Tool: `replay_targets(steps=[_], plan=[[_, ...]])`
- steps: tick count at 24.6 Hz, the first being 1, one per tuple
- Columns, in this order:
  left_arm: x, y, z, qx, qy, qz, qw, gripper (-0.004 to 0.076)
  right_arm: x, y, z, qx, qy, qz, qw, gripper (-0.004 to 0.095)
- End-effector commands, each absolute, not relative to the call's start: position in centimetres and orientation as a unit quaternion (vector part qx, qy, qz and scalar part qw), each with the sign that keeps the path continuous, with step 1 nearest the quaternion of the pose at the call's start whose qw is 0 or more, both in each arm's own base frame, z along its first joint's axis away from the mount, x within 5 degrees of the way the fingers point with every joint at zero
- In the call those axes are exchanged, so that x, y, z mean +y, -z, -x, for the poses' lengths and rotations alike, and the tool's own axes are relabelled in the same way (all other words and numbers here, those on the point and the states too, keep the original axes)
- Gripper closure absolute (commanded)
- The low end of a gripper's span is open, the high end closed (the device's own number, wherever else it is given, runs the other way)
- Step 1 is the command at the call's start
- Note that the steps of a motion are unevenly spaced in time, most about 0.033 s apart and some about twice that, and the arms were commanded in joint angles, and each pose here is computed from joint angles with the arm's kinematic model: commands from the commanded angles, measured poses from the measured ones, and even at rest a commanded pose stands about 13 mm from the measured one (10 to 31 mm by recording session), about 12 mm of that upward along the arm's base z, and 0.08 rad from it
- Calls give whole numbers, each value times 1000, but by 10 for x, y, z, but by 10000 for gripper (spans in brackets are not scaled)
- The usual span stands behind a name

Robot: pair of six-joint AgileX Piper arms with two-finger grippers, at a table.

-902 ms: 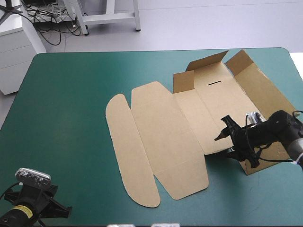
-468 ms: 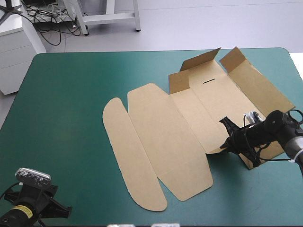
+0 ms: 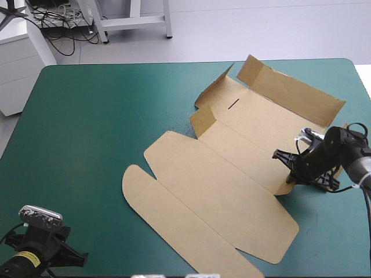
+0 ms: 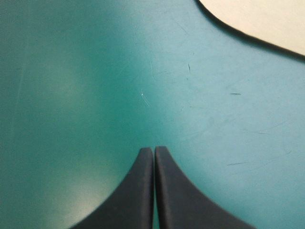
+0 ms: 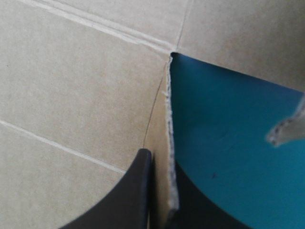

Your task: Fold the box

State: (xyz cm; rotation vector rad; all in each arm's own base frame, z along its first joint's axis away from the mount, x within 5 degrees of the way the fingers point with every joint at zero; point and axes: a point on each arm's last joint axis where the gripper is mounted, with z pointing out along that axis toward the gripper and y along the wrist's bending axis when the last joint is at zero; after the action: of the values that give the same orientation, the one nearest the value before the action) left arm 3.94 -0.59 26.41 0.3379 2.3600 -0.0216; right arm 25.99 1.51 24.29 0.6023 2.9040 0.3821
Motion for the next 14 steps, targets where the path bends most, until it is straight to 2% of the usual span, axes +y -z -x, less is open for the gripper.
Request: replay_targets(steps=[1,6,11,13,14], plan=[[-7,-274,-43,908,13,-130,399,734,6,-259,-283,987,-66,-107,104,904],[-7,-274,-43,908,13,-129,399,734,7,-264,-338,993,-42,6,114,904],[-7,-274,-43,908,13,-129,399,734,28,-283,-387,982,7,119,150,904],[-7,-274,-43,908,13,-129,399,734,72,-289,-413,951,43,264,153,904],[-7,-274,-43,908,13,-129,399,734,87,-290,-418,940,52,295,163,904]])
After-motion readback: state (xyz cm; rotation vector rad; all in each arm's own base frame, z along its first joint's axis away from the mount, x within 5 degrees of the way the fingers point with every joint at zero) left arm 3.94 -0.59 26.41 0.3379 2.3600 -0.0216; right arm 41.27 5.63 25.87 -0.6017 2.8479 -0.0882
